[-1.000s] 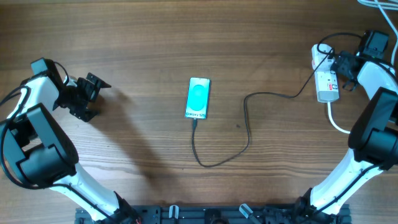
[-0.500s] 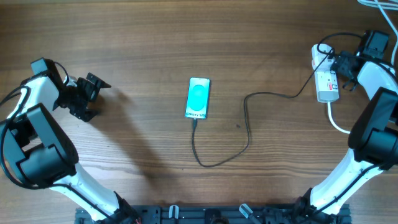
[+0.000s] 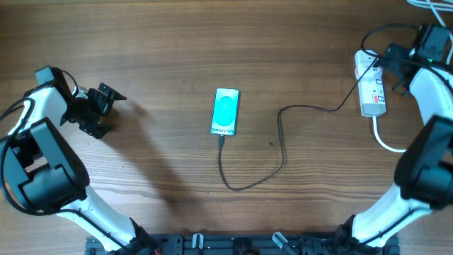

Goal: Plug charger to phone and switch on socket

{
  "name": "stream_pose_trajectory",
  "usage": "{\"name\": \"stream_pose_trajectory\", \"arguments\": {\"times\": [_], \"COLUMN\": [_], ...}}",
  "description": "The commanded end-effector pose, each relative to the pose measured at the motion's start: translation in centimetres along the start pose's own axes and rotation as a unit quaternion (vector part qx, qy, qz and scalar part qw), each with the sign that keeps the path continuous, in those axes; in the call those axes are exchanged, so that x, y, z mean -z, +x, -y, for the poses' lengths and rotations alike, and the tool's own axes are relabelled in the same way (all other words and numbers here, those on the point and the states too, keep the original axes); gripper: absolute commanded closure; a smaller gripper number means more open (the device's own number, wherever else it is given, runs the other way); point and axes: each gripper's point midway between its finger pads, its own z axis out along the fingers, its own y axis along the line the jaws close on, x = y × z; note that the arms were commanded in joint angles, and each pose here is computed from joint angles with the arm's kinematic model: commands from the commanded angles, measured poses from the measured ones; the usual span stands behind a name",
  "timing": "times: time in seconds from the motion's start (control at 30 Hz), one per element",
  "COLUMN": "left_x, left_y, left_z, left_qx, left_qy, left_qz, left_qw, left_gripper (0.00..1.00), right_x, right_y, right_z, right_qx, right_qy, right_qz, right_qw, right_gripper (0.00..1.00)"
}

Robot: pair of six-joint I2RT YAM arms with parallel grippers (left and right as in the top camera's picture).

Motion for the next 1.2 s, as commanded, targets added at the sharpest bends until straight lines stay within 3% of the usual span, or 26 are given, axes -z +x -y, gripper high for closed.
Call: {"name": "stream_pose_trajectory", "arguments": {"times": [0.0,0.3,0.67,1.17], "left_x": [-1.8,-1.8,-1.8,-1.8], "left_y": [0.5,0.5,0.5,0.5], "left_z": [-2.6,-2.6,-2.6,-2.6], "left_qx": [0.014,0.014,0.014,0.014], "left_qy": [-0.045,-0.045,-0.045,-0.045], "left_qz": [-0.011,-0.011,-0.011,-0.011], "left_qw": [0.999,0.999,0.999,0.999], "left_gripper": [0.0,0.0,0.0,0.0], "right_x": [4.9,4.2,1.8,2.7], "right_y": [-4.4,-2.9,5.6,6.1], "right_z": [-0.1,0.0,0.7,-0.6], "right_qx": [-0.022,-0.018,0.0,0.012], "right_qy": [-0.022,-0.02,-0.006,-0.017], "right_qz": [0.067,0.05,-0.041,-0.039], "right_qw": [0.997,0.998,0.999,0.999], "right_gripper": [0.0,0.0,0.0,0.0]}}
